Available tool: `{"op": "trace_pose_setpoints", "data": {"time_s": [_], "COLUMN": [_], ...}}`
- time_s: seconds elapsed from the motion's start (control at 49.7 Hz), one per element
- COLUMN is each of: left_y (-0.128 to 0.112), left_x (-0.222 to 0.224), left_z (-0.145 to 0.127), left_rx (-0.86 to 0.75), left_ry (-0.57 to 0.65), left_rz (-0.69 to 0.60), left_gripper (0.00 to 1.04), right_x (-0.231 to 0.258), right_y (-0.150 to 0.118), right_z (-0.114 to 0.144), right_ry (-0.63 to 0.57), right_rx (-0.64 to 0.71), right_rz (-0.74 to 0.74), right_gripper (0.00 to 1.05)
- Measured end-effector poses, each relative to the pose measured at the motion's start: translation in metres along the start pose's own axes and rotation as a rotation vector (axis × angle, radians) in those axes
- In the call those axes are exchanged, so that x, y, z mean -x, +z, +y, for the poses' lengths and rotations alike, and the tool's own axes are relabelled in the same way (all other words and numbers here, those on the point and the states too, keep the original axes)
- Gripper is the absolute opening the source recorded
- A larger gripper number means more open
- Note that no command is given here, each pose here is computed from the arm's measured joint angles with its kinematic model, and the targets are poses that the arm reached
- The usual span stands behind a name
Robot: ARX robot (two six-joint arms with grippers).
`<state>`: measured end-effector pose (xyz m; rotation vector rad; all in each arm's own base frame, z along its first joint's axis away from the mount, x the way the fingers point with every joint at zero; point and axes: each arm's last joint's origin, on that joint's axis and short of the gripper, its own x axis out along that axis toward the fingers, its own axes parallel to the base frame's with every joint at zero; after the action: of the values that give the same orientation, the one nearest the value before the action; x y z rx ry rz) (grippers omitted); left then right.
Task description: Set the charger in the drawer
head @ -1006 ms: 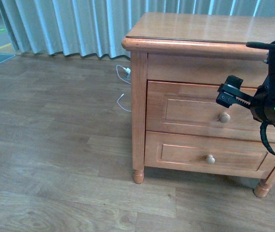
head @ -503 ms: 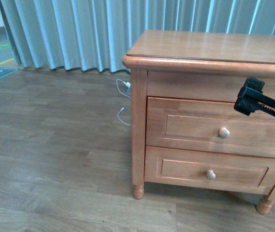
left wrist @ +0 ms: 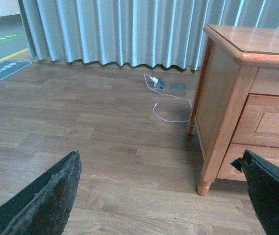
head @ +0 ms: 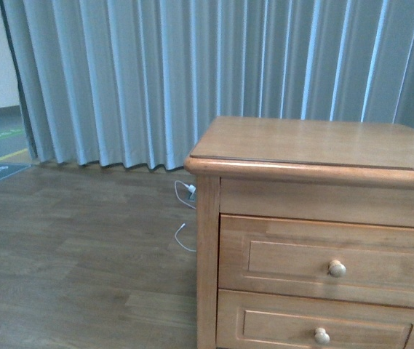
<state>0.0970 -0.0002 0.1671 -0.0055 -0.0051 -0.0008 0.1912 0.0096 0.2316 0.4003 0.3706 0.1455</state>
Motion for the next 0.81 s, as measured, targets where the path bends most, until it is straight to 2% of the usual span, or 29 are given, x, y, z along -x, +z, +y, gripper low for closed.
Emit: {"op": "trace_pose_setpoints", "data": {"time_s": [0.101,0.181,0.423,0.503,0.564,0.664,0.805], "left_y": [0.000,0.000,0.000,0.000,0.000,0.000,0.000], "left_x": [0.000,0.000,0.000,0.000,0.000,0.000,0.000], "left_z": [0.000,0.000,0.000,0.000,0.000,0.000,0.000], "left_rx": [0.000,0.000,0.000,0.000,0.000,0.000,0.000], "left_ry": [0.000,0.000,0.000,0.000,0.000,0.000,0.000], "left_rz": [0.000,0.000,0.000,0.000,0.000,0.000,0.000], "left_gripper": [0.99,0.99,0.99,0.99,0.99,0.99,0.99], "right_x": [0.040,0.057,0.065,0.062,0.063,0.062,0.061], "right_y": [-0.008,-0.015,-0.017,-0.026,-0.031,-0.042,-0.053], "right_z": [-0.005,-0.010,-0.011,-0.010,-0.009,-0.013,-0.018], "right_ry": [0.006,-0.047,-0.076,-0.132,-0.128,-0.142,-0.149], "right_rx": [0.011,0.027,0.063,0.216,0.301,0.367,0.383], "right_rz": [-0.048,-0.085,-0.133,-0.301,-0.365,-0.373,-0.361], "right_gripper": [0.97,0.97,0.96,0.83,0.72,0.49,0.26]}}
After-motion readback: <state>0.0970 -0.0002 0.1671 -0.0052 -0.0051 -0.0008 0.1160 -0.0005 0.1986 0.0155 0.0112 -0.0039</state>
